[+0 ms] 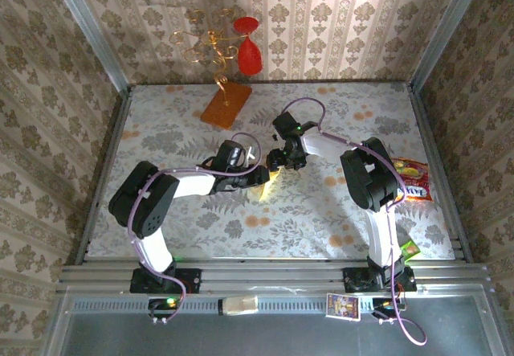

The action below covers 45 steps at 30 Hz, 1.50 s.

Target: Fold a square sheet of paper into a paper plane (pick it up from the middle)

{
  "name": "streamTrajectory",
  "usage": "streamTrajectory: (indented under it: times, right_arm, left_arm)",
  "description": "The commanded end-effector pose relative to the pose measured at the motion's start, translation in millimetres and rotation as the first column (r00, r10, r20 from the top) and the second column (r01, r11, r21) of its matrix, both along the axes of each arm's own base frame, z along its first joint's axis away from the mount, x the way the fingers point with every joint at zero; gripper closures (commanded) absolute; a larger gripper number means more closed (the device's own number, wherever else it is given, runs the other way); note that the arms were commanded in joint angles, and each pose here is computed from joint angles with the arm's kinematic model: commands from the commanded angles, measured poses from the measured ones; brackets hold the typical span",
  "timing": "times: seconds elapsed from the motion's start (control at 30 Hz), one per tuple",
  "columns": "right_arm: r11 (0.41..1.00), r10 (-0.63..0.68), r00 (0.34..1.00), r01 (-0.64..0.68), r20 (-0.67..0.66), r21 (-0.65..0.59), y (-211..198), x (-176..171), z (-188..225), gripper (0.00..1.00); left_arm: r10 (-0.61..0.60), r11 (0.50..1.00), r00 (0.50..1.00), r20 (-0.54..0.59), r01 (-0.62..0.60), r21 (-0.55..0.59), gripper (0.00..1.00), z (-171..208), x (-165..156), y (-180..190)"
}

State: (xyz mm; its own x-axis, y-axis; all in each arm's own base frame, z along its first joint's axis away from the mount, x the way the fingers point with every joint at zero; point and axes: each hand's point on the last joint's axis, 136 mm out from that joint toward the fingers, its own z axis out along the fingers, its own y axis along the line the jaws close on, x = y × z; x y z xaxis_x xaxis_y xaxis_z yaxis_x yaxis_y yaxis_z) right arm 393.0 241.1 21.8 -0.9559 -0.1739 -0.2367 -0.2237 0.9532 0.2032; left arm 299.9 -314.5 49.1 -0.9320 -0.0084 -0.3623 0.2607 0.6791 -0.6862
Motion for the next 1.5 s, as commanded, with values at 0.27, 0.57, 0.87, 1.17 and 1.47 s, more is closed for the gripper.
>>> streamTrajectory:
  times: [0.27, 0.57, 0.87, 1.17, 1.47]
  right_arm:
    - [1.0, -0.014, 0.993, 0.015, -0.117, 0.007, -4, -18, -31, 0.31]
    - [0.999, -0.028, 0.99, 0.031, -0.136, 0.022, -3, -19, -31, 0.32]
    - [0.999, -0.037, 0.989, 0.04, -0.145, 0.021, -6, -20, -34, 0.34]
    - [0.99, -0.046, 0.995, 0.057, -0.09, 0.129, 1, -13, 6, 0.35]
    - [0.949, -0.105, 0.995, 0.1, 0.001, 0.298, -3, -25, 58, 0.41]
  left_arm:
    - [-0.029, 0.998, 0.999, -0.042, 0.031, 0.055, 0.61, -19, 1, 1]
    - [-0.023, 0.989, 0.995, -0.095, 0.037, 0.143, 0.73, -43, -10, 11]
    - [-0.026, 0.983, 0.995, -0.098, 0.043, 0.176, 0.78, -48, -9, 11]
    - [-0.033, 0.978, 0.993, -0.116, 0.056, 0.2, 0.79, -55, -12, 11]
    - [-0.039, 0.972, 0.992, -0.123, 0.066, 0.226, 0.79, -59, -14, 12]
